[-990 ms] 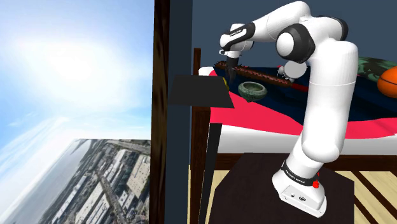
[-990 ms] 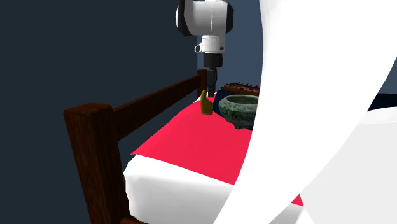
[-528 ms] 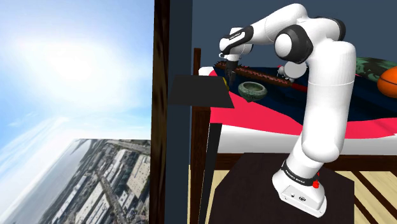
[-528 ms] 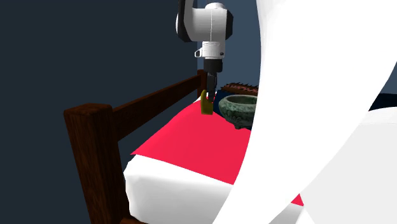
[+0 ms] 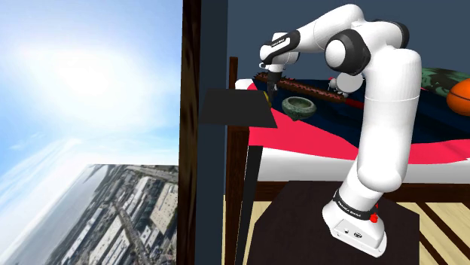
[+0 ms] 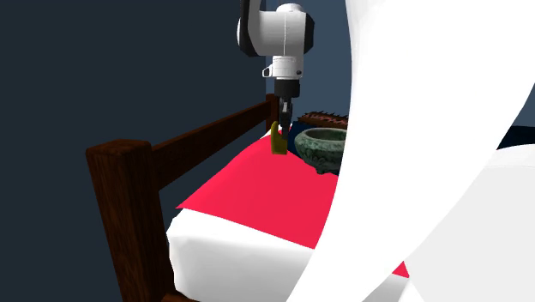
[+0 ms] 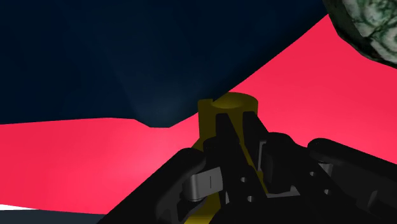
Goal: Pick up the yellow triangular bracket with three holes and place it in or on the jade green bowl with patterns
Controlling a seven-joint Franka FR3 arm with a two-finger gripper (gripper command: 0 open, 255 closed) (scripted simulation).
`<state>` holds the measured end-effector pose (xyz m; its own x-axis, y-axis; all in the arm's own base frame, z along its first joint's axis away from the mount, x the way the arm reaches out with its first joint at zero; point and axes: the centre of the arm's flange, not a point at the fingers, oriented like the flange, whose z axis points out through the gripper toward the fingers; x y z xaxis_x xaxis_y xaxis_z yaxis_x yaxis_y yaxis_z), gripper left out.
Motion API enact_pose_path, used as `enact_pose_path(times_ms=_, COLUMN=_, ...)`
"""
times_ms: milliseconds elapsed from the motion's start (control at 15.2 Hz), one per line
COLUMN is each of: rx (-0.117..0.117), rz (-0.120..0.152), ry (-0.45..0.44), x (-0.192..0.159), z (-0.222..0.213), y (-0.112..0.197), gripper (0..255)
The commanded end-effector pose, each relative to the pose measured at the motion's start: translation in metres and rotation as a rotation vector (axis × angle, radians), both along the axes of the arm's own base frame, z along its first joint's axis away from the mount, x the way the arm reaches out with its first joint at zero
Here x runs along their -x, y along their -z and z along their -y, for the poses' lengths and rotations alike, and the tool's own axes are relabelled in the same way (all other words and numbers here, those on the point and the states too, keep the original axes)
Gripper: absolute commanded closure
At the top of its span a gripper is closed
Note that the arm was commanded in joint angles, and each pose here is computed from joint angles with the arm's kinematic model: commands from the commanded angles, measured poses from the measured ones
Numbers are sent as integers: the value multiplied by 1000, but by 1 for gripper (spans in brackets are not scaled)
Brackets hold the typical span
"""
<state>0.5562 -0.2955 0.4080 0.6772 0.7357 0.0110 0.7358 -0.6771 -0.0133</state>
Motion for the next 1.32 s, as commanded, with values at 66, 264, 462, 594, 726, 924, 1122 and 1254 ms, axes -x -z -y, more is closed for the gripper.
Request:
enact_pose_path(times_ms=66, rx=0, rz=0, ry=0, x=0, z=0, y=0, gripper=255)
enact_pose_path(times_ms=264, rx=0, rz=0, ry=0, x=0, z=0, y=0, gripper=255)
enact_pose_path(times_ms=462, rx=0, rz=0, ry=0, x=0, z=0, y=-15, gripper=255)
enact_pose_path(times_ms=594, rx=0, rz=0, ry=0, x=0, z=0, y=-26, gripper=255)
enact_pose_path(times_ms=726, rx=0, rz=0, ry=0, x=0, z=0, y=-37, gripper=255)
enact_pose_path(times_ms=924, rx=0, rz=0, ry=0, x=0, z=0, y=-52, gripper=255)
enact_pose_path(times_ms=1122, rx=0, rz=0, ry=0, x=0, z=0, y=-68, gripper=255)
enact_pose_path(times_ms=1254, rx=0, rz=0, ry=0, x=0, z=0, y=-79, gripper=255)
